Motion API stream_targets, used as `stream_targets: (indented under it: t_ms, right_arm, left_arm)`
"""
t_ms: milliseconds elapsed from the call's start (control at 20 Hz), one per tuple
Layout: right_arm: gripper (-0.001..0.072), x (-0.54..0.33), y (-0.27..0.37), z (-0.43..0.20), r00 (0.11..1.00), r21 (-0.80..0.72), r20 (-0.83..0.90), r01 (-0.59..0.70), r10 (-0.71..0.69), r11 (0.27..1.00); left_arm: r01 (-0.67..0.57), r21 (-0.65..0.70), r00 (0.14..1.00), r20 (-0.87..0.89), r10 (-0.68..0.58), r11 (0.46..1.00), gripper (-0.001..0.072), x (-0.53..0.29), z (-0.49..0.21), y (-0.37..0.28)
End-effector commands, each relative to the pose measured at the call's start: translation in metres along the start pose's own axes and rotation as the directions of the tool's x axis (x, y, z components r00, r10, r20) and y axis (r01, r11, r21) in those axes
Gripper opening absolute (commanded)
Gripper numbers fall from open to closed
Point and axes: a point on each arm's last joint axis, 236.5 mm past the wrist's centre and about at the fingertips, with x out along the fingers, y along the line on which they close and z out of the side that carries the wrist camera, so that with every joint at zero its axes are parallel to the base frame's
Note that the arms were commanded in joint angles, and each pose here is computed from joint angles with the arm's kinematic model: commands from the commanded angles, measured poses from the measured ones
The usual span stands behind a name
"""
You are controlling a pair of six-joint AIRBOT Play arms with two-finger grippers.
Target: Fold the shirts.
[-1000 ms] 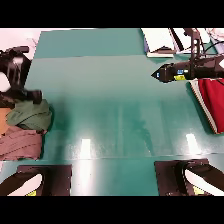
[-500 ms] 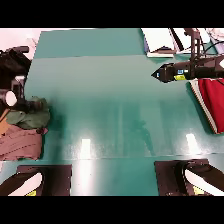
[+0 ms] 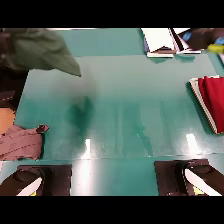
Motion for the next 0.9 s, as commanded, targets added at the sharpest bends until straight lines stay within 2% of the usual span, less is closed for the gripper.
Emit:
stream_targets:
  t_ms: [0,150,300,350,400,450,550,700,750,850]
  right_arm:
    - [0.0021,-0.035,-0.003,0.051,0.993,-0.032,0.109,0.045,-0.041,0.998]
    - [0.0021,-0.051,-0.007,0.07,0.99,-0.054,0.123,0.072,-0.065,0.996]
    - [0.0021,-0.057,-0.004,0.075,0.993,-0.076,0.101,0.071,-0.063,0.995]
    - [0.0021,-0.058,-0.003,0.074,0.994,-0.08,0.089,0.067,-0.06,0.995]
    - [0.0021,-0.056,-0.003,0.073,0.996,-0.082,0.076,0.063,-0.057,0.995]
    - [0.0021,-0.055,-0.001,0.071,0.996,-0.084,0.066,0.057,-0.052,0.995]
    - [0.0021,-0.053,-0.002,0.066,0.997,-0.079,0.056,0.055,-0.05,0.995]
    - [0.0021,-0.051,-0.004,0.055,0.998,-0.066,0.035,0.056,-0.053,0.996]
    - [0.0021,-0.05,-0.005,0.05,0.998,-0.058,0.026,0.057,-0.056,0.997]
    - [0.0021,-0.047,-0.008,0.037,0.998,-0.042,0.004,0.058,-0.058,0.997]
  left_arm:
    - [0.218,0.111,0.966,0.115,-0.23,0.97,0.0024,-0.037,0.043,-0.084]
    - [0.365,0.198,0.931,-0.072,-0.358,0.91,0.0025,-0.004,-0.002,-0.166]
    - [0.528,0.22,0.841,-0.271,-0.468,0.821,0.0031,0.032,-0.065,-0.263]
    - [0.579,0.217,0.804,-0.311,-0.506,0.786,0.0231,0.04,-0.083,-0.292]
    - [0.617,0.191,0.772,-0.336,-0.54,0.764,0.0576,0.048,-0.097,-0.315]
    - [0.63,0.174,0.759,-0.346,-0.552,0.757,0.0615,0.058,-0.105,-0.327]
    - [0.599,0.151,0.777,-0.348,-0.525,0.787,0.0616,0.083,-0.111,-0.32]
    - [0.456,0.017,0.826,-0.38,-0.417,0.89,0.0615,0.135,-0.118,-0.253]
    - [0.413,-0.046,0.822,-0.412,-0.394,0.91,0.0616,0.15,-0.128,-0.231]
    - [0.358,-0.193,0.777,-0.481,-0.406,0.913,0.0616,0.177,-0.156,-0.203]
